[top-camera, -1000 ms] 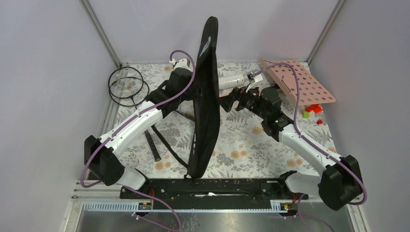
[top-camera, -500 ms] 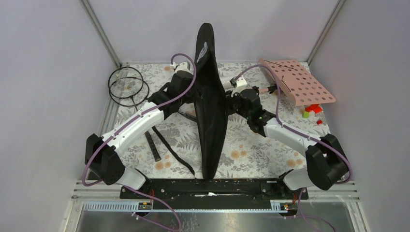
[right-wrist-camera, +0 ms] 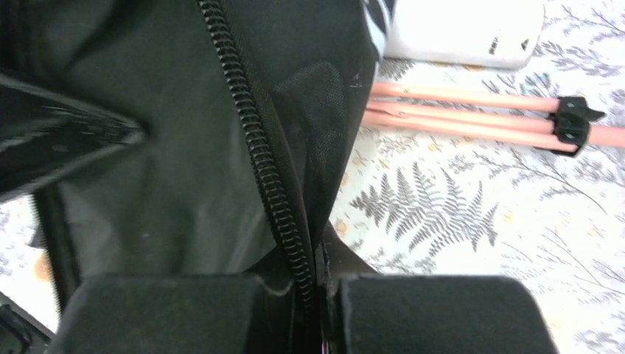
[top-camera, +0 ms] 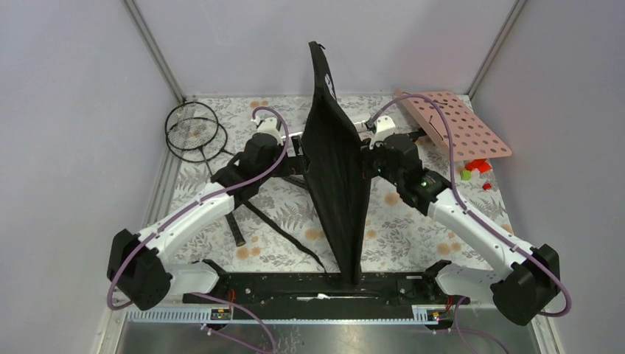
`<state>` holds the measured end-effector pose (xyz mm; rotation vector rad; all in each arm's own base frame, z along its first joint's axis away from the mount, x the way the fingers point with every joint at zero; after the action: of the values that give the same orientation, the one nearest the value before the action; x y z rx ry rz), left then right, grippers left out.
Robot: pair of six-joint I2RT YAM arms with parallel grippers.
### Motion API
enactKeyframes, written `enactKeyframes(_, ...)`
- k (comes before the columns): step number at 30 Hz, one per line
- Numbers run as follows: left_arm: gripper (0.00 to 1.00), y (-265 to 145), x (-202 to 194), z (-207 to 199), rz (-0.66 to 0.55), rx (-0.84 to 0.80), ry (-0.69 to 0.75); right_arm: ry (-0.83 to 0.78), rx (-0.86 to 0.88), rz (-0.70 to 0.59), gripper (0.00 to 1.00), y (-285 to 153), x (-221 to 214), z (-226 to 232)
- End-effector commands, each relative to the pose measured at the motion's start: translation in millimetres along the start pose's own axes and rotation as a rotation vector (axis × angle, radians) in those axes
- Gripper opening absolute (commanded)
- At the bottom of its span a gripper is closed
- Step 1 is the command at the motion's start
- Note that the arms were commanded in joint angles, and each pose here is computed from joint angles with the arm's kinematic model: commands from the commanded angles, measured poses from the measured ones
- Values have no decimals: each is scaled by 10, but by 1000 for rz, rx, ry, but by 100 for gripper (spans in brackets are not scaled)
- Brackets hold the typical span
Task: Pack up the badminton gear
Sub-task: Open the racket bag at the center of the board, then pick up the racket from the center of the board.
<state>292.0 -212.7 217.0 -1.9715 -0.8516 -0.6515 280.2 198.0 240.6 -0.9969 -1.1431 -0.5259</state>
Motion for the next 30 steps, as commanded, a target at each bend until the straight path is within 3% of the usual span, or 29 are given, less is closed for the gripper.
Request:
enactKeyframes(1,99,-382,396,-12,-205,-9,24,-85,-94,116,0,-73,48,-141)
enactKeyframes(4,99,-611,420,267,-280,133,-38,-81,-121,148,0,42,54,-192)
enactKeyframes(8,99,-816,289,349,-295,85,-62,-60,-137,178,0,231,110,-190)
enactKeyframes(11,99,-907,220,652,-342,215,-145,-46,-197,193,0,303,157,-254)
enactKeyframes(18,99,-647,145,1412,-310,469,-341,-81,-280,191,0,273,145,-386)
enactKeyframes(24,99,-239,57,2236,-117,705,-508,-72,-215,190,0,283,77,-322)
enactKeyframes(27,92,-42,-26,2561,19,845,-517,-72,-198,183,0,265,63,-302)
enactKeyframes(30,84,153,-104,2741,147,872,-528,-79,-195,163,0,229,74,-309)
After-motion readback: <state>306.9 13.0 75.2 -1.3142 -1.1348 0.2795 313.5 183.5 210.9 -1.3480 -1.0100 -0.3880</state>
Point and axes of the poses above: each gripper's point midway between its finger pads, its own y axis out along the fingers, its own z axis along the line the jaws close on, x = y × z, the point moved 4 cm from there along -y, back along the fingers, and after that the axes turned 6 degrees about -y, right-handed, at the moved point
